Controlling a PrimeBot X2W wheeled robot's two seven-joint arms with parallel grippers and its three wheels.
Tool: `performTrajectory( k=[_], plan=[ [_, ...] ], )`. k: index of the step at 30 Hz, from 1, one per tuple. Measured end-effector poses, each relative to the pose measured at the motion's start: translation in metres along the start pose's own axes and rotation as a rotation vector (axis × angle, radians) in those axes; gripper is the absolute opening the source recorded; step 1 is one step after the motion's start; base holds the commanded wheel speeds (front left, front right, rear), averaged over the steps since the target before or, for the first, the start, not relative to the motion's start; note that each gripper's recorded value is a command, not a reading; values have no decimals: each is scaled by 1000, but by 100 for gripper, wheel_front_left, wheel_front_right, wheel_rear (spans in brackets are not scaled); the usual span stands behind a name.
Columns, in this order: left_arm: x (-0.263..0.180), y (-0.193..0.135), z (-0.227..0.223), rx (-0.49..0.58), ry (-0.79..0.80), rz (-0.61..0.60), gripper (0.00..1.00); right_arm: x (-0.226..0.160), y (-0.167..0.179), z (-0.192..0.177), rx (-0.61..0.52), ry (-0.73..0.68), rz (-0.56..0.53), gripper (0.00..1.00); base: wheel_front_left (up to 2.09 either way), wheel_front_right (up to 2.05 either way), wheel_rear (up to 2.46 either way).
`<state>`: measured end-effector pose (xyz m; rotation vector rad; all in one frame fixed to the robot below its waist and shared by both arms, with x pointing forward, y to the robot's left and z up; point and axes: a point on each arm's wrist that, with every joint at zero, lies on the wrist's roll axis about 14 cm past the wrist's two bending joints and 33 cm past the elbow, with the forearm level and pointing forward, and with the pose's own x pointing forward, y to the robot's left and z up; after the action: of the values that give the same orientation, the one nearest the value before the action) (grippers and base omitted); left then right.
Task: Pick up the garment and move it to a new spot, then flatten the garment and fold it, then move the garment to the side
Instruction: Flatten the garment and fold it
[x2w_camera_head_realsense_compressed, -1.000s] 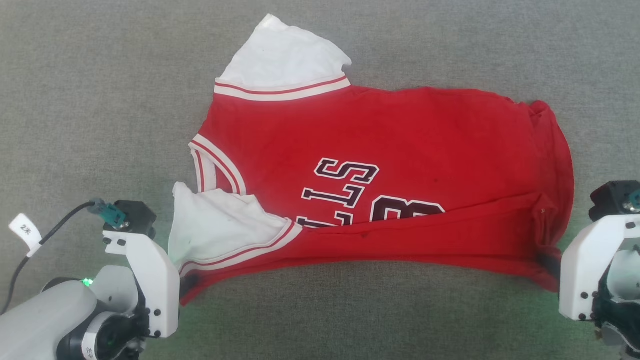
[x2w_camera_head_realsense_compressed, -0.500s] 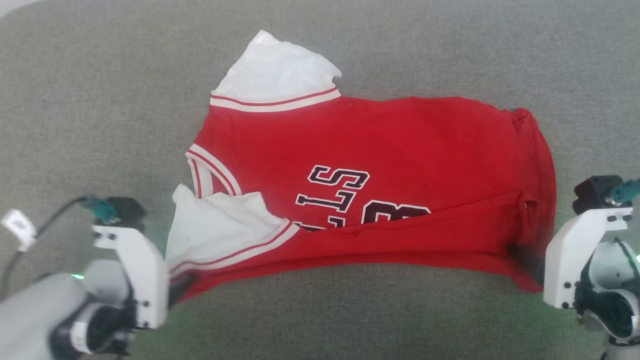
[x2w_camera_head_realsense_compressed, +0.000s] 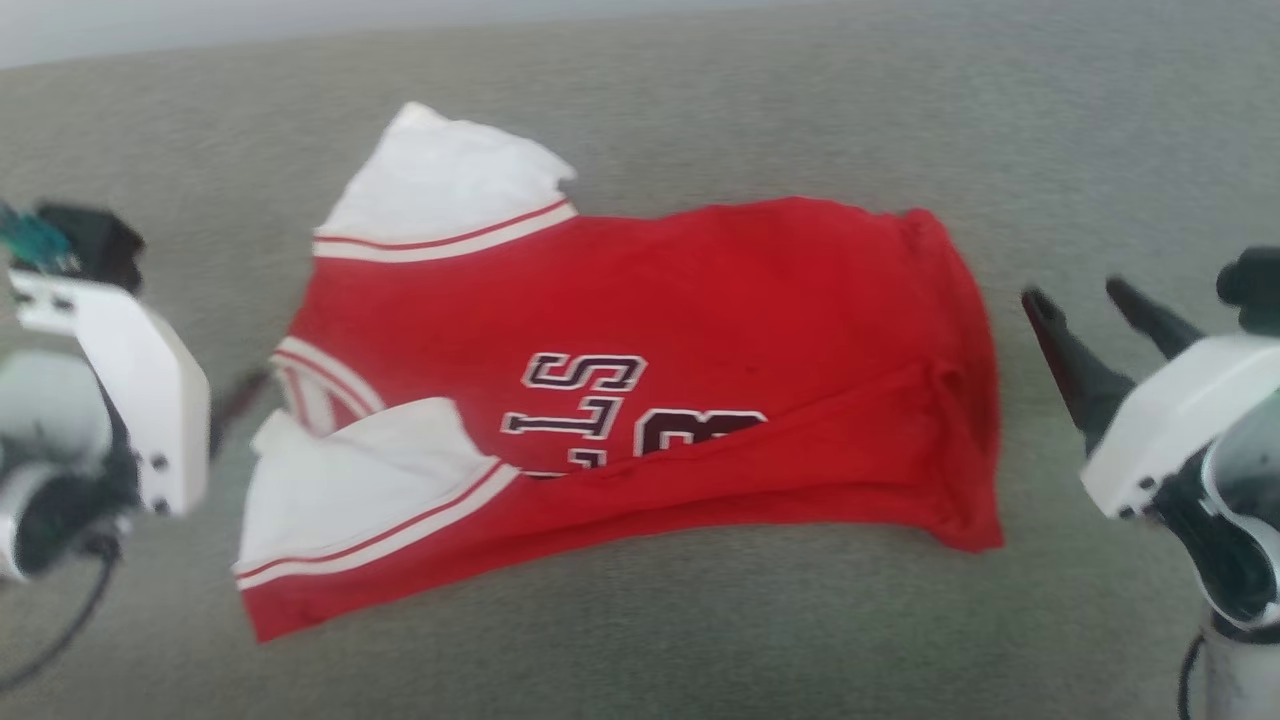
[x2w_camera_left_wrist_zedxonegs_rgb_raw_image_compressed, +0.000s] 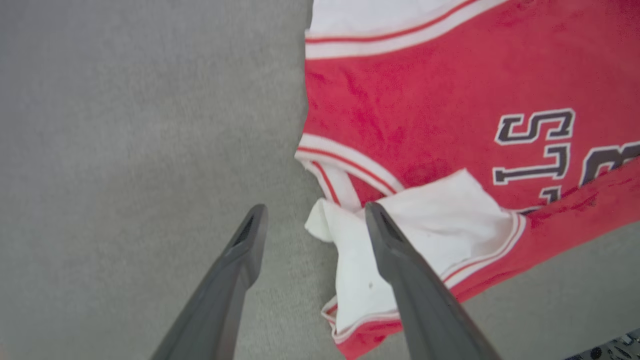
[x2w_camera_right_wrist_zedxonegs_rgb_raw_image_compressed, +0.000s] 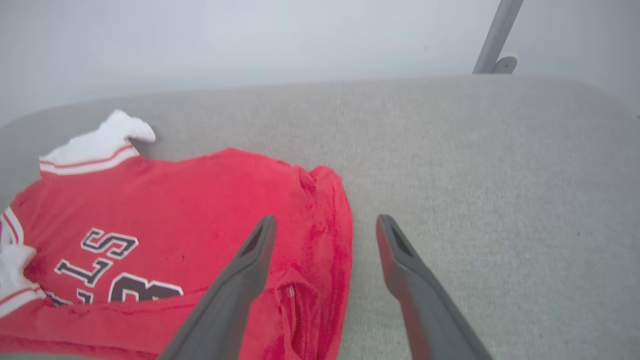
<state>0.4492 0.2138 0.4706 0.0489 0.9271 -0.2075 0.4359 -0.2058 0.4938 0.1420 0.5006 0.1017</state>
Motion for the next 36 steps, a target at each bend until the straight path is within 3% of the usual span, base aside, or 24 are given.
performTrajectory(
  k=[11, 17, 25, 30, 31, 32, 36],
  plan=[
    [66, -38, 116, 179, -196, -116, 100, -24, -15, 73, -40, -482, -79, 100, 0, 0, 0],
    [114, -47, 138, 196, -183, -142, 100, -16, -30, 52, -38, -466, -133, 100, 0, 0, 0],
    [176, -46, 117, 151, -46, -134, 100, -1, -43, 30, -34, -400, -169, 100, 0, 0, 0],
    [192, -35, 100, 136, 46, -88, 100, 8, -39, 22, -30, -359, -151, 100, 0, 0, 0],
    [194, -34, 97, 127, 63, -84, 58, 11, -36, 20, -22, -344, -142, 100, 0, 0, 0],
    [195, -32, 95, 108, 79, -76, 0, 14, -33, 16, -14, -320, -128, 100, 0, 0, 0],
    [197, -25, 92, 67, 112, -50, 0, 27, -22, 9, -10, -249, -82, 100, 0, 0, 0]
  ],
)
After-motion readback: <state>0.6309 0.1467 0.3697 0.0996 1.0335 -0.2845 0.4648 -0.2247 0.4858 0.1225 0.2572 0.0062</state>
